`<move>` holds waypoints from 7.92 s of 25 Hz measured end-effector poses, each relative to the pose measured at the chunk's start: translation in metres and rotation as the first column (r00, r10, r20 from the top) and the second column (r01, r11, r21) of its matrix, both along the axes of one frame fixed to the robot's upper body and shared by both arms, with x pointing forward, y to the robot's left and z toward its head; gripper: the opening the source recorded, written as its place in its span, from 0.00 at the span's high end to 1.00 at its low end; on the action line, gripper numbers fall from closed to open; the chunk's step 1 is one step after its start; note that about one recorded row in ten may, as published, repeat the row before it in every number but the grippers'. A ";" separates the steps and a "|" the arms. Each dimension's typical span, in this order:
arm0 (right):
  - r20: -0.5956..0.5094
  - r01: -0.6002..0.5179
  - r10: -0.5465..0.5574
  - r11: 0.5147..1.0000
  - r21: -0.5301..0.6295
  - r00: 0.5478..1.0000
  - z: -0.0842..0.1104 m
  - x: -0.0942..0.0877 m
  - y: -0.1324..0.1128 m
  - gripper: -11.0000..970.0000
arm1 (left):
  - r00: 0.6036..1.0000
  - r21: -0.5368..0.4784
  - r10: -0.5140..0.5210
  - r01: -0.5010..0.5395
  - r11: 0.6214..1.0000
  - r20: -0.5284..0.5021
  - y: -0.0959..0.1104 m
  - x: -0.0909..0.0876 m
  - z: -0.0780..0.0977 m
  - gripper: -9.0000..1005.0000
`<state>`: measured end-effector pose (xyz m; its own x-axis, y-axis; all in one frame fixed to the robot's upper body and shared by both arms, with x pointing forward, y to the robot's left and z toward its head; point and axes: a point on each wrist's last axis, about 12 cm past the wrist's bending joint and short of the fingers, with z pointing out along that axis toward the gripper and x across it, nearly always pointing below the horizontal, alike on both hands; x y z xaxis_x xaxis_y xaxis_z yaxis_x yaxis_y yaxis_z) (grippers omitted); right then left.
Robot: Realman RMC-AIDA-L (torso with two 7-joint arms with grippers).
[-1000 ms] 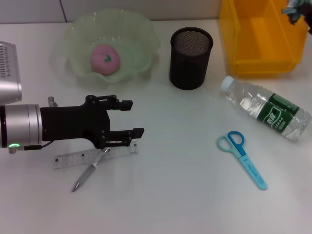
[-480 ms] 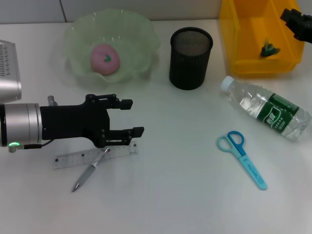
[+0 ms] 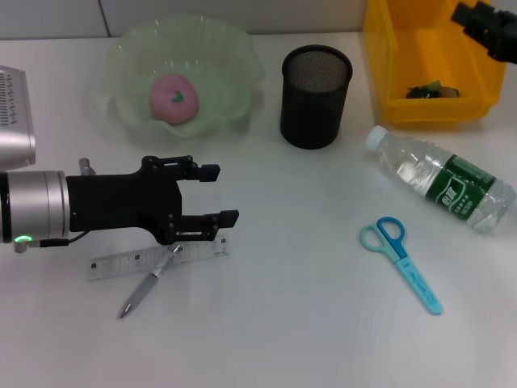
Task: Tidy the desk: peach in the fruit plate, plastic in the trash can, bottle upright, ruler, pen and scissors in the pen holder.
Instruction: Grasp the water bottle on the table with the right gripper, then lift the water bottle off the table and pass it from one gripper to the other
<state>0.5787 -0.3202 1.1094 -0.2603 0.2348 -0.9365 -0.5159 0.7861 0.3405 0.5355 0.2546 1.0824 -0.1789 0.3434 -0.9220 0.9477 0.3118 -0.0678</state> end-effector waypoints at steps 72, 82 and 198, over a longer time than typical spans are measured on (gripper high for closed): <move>-0.705 -0.608 -0.059 0.459 -0.648 0.707 0.062 0.018 0.069 0.15 | 1.000 -0.004 -0.013 0.013 1.000 -0.008 -0.002 -0.004 -0.003 0.26; -0.685 -0.609 -0.047 0.418 -0.674 0.727 0.047 0.025 0.078 0.15 | 1.000 -0.007 -0.004 0.004 1.000 -0.012 0.000 -0.005 -0.004 0.26; 0.246 -0.662 0.709 0.705 -0.255 0.661 -0.032 -0.039 0.148 0.22 | 1.000 -0.467 -0.025 0.017 0.884 -0.011 -0.009 -0.001 0.044 0.30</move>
